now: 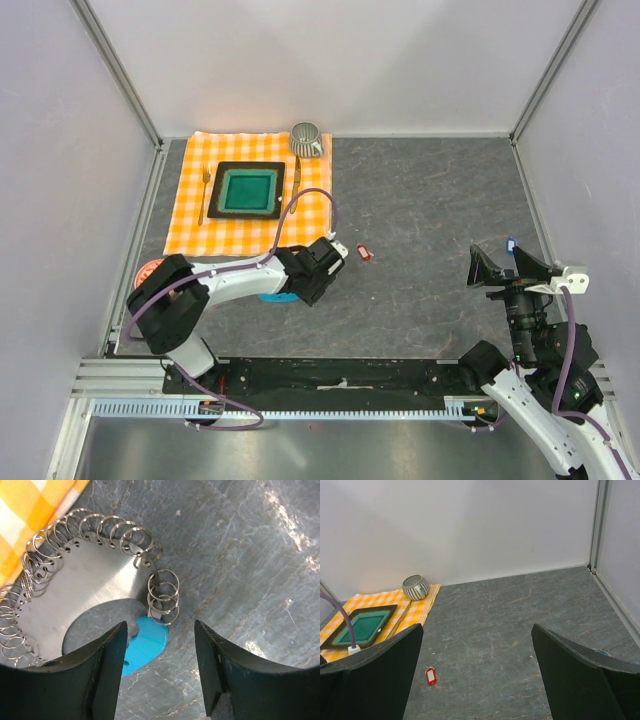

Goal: Put the keys on the keyring

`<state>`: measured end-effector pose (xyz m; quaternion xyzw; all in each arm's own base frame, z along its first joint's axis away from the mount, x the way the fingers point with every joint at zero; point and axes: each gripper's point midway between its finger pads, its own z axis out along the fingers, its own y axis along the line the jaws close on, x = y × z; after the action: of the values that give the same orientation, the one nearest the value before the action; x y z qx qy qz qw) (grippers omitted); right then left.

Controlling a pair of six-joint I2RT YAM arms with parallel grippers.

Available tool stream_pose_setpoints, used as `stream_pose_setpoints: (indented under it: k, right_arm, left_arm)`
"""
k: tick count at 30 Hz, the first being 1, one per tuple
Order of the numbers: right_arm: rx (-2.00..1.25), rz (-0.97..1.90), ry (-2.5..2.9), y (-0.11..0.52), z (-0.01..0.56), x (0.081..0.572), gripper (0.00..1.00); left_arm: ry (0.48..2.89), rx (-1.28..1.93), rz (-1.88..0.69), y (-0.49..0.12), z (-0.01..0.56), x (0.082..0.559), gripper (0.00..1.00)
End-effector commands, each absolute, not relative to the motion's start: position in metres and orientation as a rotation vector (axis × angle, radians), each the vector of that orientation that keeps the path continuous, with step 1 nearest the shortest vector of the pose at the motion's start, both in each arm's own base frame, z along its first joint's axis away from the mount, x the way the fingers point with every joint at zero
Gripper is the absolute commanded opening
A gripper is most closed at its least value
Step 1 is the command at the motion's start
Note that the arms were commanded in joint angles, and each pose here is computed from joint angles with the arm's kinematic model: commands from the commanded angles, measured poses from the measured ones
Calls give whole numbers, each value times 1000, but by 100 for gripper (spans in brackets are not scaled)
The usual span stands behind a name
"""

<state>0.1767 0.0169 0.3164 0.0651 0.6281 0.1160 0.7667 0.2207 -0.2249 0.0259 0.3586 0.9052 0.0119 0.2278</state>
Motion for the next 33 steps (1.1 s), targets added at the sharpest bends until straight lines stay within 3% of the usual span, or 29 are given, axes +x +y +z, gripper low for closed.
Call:
stream_pose_setpoints:
  k: [1,8,22,33]
  right_arm:
    - [130,269,1338,20,323,176,98]
    - [128,269,1339,20,322,177,98]
    - [122,270,1340,21,321,177,98]
    - [124,269,1338,21,322,177,98]
  left_arm:
    - [2431,1026,105,-231,34,239,61]
    - [2403,1048,151,-240,33,253,48]
    - [2357,1025,248,-252,36,282,42]
    - [2354,829,-40,-256,79,260,50]
